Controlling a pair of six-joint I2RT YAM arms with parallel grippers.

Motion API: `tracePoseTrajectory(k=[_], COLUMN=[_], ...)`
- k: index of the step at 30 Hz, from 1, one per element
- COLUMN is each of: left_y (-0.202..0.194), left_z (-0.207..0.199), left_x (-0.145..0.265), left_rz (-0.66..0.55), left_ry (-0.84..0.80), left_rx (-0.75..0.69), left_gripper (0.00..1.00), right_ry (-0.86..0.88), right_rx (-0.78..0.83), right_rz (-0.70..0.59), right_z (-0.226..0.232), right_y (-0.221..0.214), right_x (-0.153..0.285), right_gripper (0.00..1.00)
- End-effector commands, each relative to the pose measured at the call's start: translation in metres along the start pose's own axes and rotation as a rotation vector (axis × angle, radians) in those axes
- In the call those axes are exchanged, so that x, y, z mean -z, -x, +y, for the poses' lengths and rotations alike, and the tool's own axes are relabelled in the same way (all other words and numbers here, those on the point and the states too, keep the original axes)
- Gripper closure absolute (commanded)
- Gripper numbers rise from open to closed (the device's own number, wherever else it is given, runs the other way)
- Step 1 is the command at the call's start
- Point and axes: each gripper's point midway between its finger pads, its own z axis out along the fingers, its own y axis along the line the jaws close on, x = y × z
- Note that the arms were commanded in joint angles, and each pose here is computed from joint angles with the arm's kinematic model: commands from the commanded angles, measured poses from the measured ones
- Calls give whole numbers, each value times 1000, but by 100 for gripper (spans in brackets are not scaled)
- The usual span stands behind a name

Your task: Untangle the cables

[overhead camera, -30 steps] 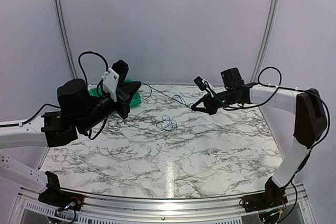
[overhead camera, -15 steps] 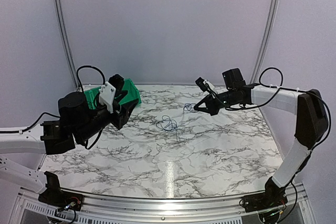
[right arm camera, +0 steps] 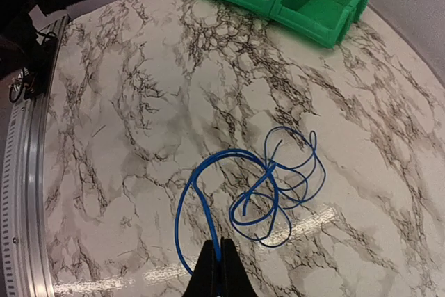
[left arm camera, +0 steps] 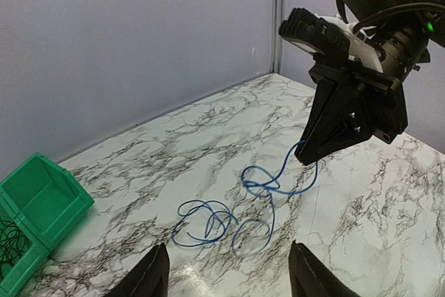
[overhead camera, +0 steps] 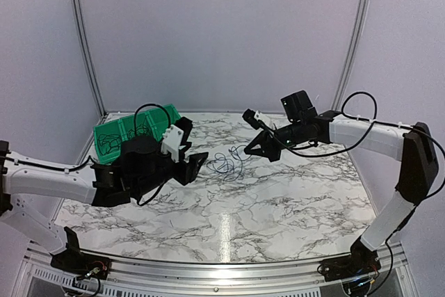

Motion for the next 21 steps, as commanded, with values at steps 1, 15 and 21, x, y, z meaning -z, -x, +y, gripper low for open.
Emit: tracePoseTrajectory(k=[1,15,21], left_y=[29,7,1], left_z=[-35,-63,-44], left_x=[-29,-86,-107], left_rz=[-84,-63,-67], left_ry=[-82,-112,-1], left_rx=[55,53,69], left_gripper=[40,52,60], right_ry=[27,111,173], right_rx=[48,47,69], right_rz=[-10,-51,-93], right_z=[19,39,54], right_y=[21,32,41], right_x=[-3,3,14], right_gripper=[100,100,100])
